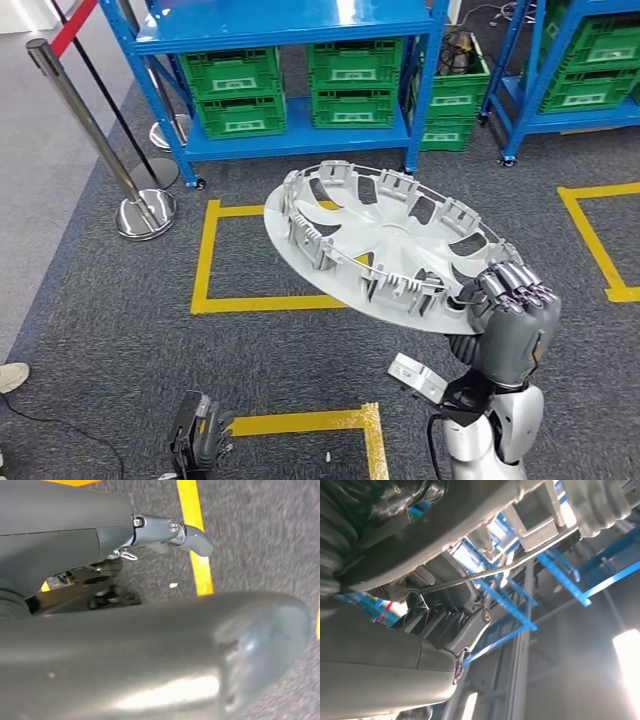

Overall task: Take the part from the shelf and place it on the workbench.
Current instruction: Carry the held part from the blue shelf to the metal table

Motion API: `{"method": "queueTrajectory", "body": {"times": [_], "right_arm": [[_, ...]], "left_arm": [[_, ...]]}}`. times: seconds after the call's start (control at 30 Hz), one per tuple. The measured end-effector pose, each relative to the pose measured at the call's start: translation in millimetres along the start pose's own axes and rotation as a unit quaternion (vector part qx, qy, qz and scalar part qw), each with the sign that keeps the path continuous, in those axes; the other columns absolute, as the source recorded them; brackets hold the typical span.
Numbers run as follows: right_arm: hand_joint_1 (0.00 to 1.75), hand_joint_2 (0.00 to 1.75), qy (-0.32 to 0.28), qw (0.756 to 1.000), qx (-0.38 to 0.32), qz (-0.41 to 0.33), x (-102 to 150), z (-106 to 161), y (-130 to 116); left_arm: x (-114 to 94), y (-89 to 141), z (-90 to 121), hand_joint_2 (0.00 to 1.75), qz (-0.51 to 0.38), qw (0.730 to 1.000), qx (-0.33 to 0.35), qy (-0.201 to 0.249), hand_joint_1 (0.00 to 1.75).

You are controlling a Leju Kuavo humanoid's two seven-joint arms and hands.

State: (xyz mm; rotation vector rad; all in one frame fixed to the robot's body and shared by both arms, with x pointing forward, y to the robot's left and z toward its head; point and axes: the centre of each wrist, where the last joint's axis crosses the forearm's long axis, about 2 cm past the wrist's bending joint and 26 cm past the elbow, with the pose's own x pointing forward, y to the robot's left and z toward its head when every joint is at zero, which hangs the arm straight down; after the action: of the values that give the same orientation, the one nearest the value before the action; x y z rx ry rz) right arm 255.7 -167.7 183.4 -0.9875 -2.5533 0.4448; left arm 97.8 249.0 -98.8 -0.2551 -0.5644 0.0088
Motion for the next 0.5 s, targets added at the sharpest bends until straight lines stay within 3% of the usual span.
{"method": "queueTrajectory", "body": {"times": [0.5], "right_arm": [[1.75,1.75,-0.002,1.0,-0.013,0.006,-1.6,-4.1,-5.7]], "left_arm": [[0.4,-0.4,-0.2,0.0,-0.004,1.0,-0.001,0.0,0.0]]}}
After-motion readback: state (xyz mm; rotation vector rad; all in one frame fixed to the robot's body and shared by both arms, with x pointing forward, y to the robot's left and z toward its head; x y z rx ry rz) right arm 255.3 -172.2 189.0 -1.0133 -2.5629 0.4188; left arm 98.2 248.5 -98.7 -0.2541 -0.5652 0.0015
